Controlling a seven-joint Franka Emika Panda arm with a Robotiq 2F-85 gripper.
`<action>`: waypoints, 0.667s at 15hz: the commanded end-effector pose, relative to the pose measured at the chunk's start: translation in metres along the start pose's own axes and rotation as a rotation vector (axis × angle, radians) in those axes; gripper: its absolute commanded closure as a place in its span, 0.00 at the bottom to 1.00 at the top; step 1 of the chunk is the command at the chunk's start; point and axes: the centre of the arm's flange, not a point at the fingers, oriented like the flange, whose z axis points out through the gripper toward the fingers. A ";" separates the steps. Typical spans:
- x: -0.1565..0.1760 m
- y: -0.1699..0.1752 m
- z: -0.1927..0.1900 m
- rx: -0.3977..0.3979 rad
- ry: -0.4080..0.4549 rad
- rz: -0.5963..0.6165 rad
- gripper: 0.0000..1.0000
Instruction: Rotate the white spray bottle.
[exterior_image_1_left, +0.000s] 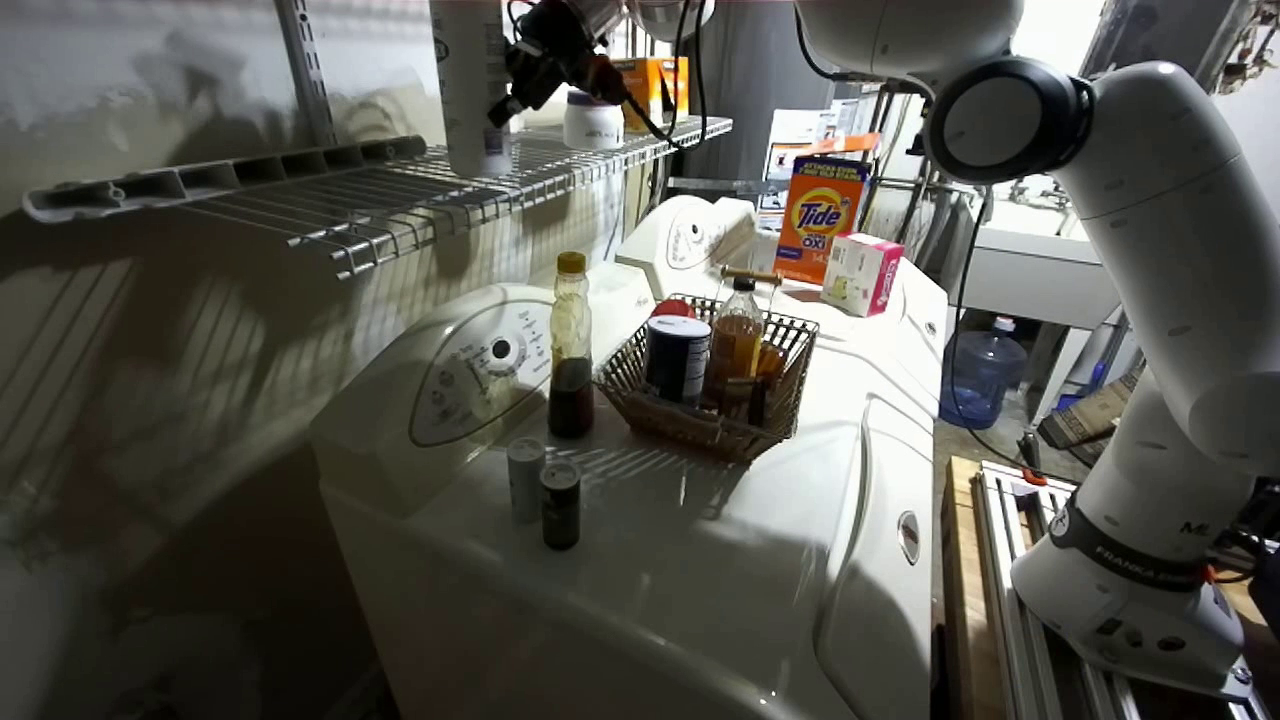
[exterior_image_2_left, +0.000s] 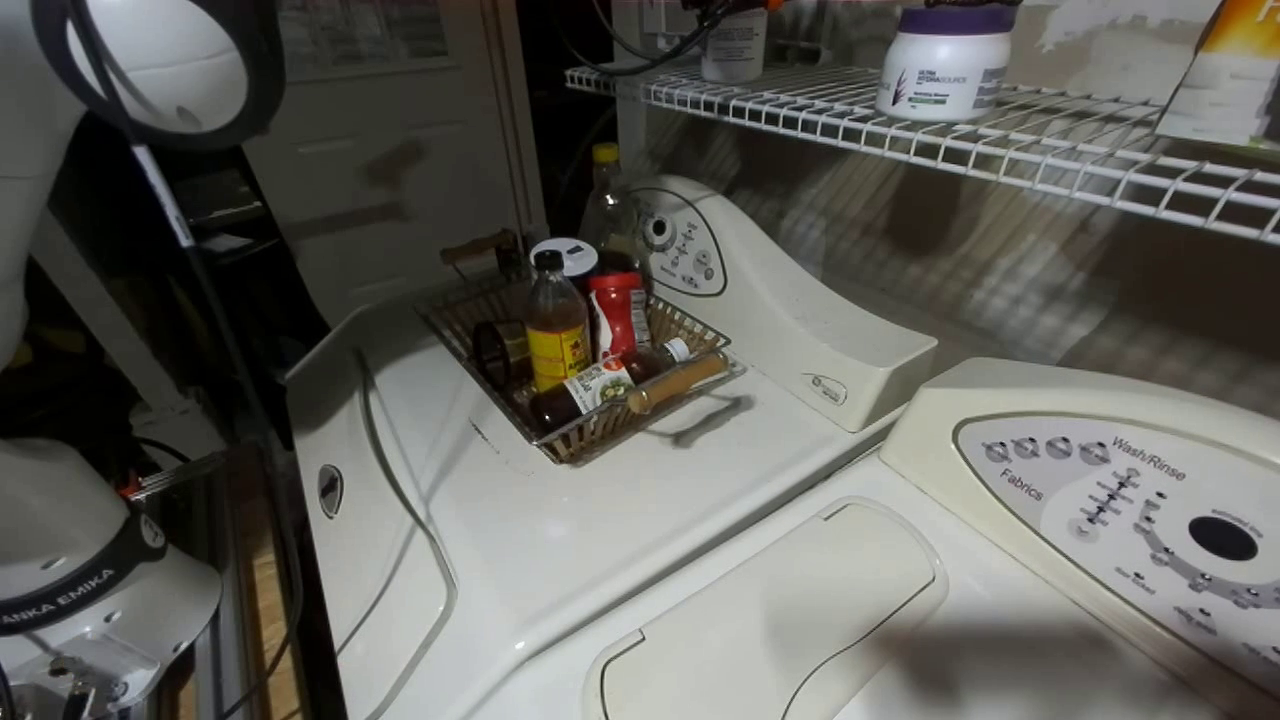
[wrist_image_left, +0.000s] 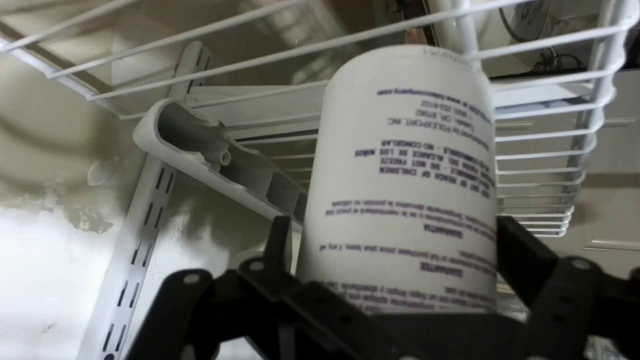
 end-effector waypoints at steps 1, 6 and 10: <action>0.009 0.016 -0.012 -0.070 -0.026 0.015 0.00; 0.011 0.014 -0.017 -0.090 -0.045 0.021 0.00; 0.019 0.009 -0.010 -0.066 -0.075 -0.019 0.00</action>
